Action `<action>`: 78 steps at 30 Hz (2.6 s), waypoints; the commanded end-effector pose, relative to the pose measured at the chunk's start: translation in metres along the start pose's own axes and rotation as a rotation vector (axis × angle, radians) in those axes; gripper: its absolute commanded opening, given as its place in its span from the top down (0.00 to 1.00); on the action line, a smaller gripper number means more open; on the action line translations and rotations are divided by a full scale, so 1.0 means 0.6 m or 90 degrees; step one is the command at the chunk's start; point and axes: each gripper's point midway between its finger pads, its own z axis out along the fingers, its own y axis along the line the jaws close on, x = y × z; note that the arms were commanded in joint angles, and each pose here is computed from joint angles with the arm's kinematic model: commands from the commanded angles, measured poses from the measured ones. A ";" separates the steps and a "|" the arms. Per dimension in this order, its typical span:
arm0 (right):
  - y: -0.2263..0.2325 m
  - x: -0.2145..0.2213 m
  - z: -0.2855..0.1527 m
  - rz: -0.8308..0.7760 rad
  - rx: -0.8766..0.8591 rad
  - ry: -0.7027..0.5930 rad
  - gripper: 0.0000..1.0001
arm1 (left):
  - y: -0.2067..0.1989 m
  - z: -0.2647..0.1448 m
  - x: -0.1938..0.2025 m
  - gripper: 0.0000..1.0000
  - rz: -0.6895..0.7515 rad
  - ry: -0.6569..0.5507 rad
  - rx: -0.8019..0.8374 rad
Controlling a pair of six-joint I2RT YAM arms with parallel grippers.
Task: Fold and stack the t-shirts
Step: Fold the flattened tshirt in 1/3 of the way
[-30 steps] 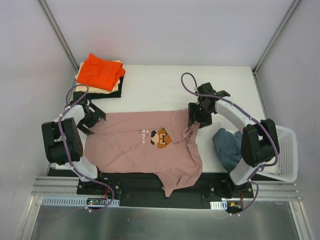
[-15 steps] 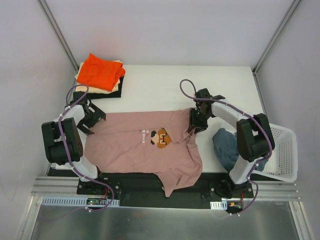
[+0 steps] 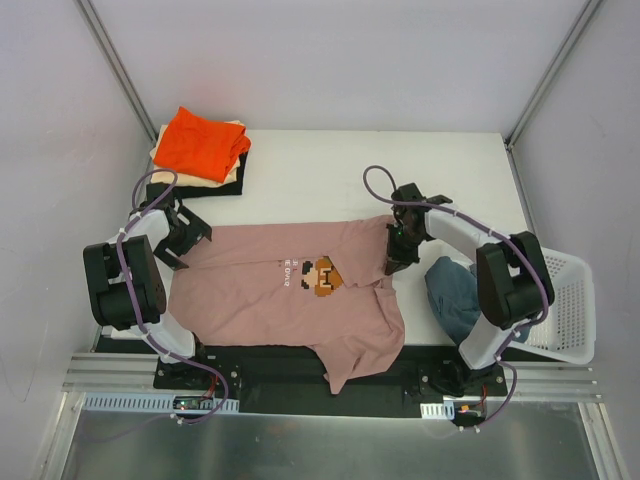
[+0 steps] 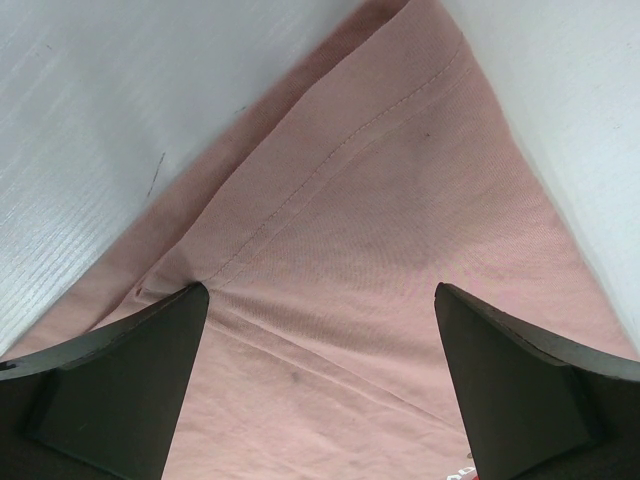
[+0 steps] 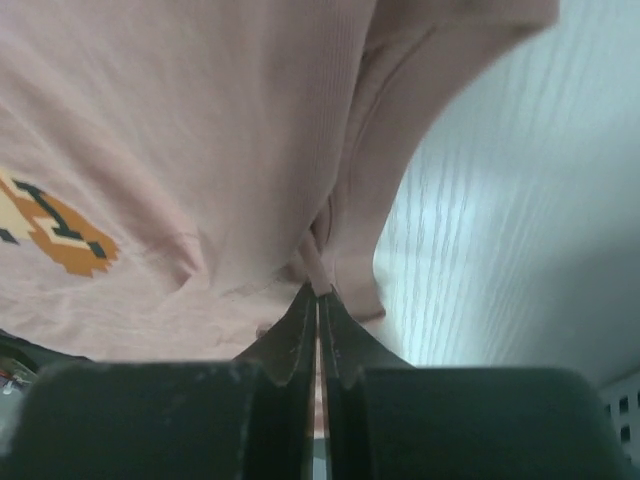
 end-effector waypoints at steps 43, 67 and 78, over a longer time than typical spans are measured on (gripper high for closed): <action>-0.080 -0.179 0.018 0.065 0.142 -0.026 0.64 | 0.026 0.005 0.007 0.01 0.004 0.016 -0.029; -0.150 -0.314 -0.064 -0.152 0.333 -0.115 0.60 | 0.017 0.021 0.000 0.01 0.007 0.029 -0.031; -0.050 -0.259 -0.127 -0.118 0.154 -0.189 0.18 | -0.009 -0.008 -0.012 0.01 0.008 0.012 0.018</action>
